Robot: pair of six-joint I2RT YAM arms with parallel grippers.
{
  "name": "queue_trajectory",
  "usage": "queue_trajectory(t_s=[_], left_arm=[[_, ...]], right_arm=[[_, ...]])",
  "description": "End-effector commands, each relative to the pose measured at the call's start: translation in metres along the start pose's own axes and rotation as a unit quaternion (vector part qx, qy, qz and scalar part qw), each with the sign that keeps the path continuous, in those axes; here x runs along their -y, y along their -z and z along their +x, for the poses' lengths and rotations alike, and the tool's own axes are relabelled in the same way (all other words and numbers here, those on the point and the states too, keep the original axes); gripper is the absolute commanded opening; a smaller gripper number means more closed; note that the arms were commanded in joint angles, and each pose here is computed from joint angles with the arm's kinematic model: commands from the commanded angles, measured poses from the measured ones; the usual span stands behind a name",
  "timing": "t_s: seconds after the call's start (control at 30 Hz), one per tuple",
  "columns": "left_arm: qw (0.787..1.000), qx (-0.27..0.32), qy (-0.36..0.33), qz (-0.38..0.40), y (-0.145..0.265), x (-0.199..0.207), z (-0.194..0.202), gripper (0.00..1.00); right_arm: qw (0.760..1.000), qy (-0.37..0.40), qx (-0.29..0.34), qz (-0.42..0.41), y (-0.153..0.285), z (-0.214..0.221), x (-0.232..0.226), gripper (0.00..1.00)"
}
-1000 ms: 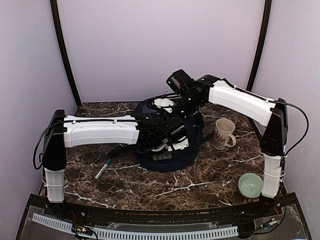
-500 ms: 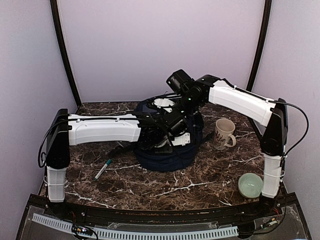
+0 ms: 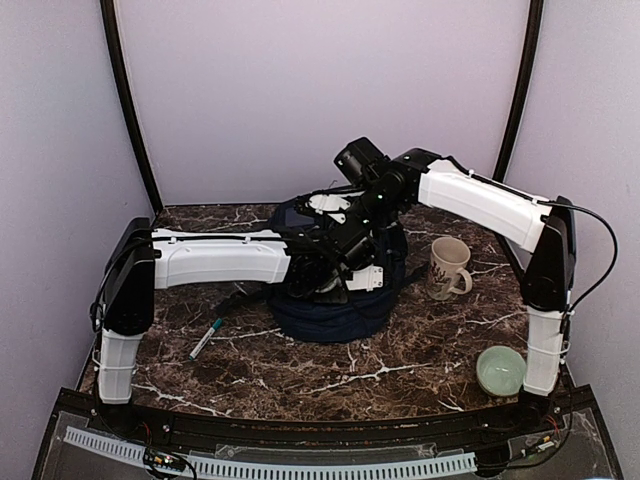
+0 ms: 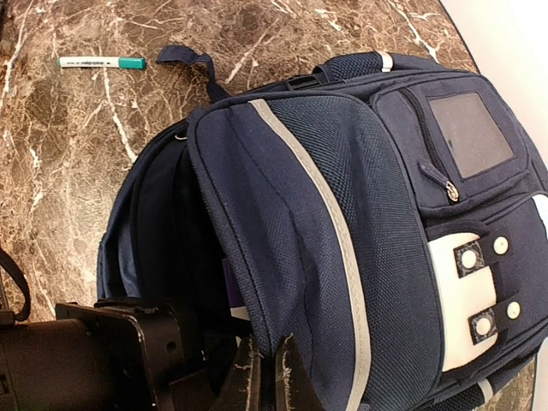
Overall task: Pack the student bag
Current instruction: Place the pen in the upper front pocket of the bag.
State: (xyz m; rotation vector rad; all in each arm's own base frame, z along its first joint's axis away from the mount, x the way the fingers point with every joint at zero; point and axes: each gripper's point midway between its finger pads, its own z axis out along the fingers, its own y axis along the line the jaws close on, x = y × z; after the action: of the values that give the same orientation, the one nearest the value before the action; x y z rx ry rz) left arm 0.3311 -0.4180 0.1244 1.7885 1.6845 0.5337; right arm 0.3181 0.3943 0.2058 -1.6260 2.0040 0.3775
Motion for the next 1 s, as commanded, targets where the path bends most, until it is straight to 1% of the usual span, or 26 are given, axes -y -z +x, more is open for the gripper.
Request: queue_trajectory(t_s=[0.0, 0.1, 0.17, 0.23, 0.3, 0.4, 0.73, 0.87, 0.97], left_arm=[[1.000, -0.003, 0.007, -0.024, -0.025, -0.021, 0.006, 0.05], [0.998, -0.014, 0.017, -0.051, -0.036, -0.033, 0.013, 0.11], [0.997, -0.016, 0.031, -0.071, -0.034, -0.043, 0.013, 0.16], [0.994, -0.017, 0.049, -0.092, -0.029, -0.053, 0.012, 0.23], [0.993, -0.012, 0.062, -0.099, -0.021, -0.058, 0.011, 0.27], [0.992, 0.003, 0.071, -0.102, -0.005, -0.060, 0.007, 0.30], [0.990, 0.037, 0.063, -0.121, 0.060, -0.042, -0.006, 0.31], [0.988, 0.045, 0.085, -0.120, 0.090, -0.037, 0.001, 0.31], [0.988, 0.054, 0.097, -0.106, 0.107, -0.022, 0.010, 0.31]], right_arm=[[0.997, 0.020, 0.070, -0.017, 0.027, -0.040, -0.015, 0.00], [0.997, 0.020, 0.070, -0.016, 0.028, -0.039, -0.014, 0.00], [0.997, 0.020, 0.067, -0.014, 0.027, -0.038, -0.014, 0.00], [0.998, 0.020, 0.066, -0.013, 0.026, -0.037, -0.014, 0.00], [0.998, 0.021, 0.065, -0.012, 0.026, -0.035, -0.014, 0.00], [0.998, 0.021, 0.064, -0.012, 0.024, -0.035, -0.014, 0.00], [0.998, 0.021, 0.058, -0.007, 0.021, -0.032, -0.011, 0.00], [0.998, 0.021, 0.057, -0.007, 0.021, -0.031, -0.011, 0.00], [0.998, 0.020, 0.055, -0.006, 0.020, -0.030, -0.011, 0.00]])
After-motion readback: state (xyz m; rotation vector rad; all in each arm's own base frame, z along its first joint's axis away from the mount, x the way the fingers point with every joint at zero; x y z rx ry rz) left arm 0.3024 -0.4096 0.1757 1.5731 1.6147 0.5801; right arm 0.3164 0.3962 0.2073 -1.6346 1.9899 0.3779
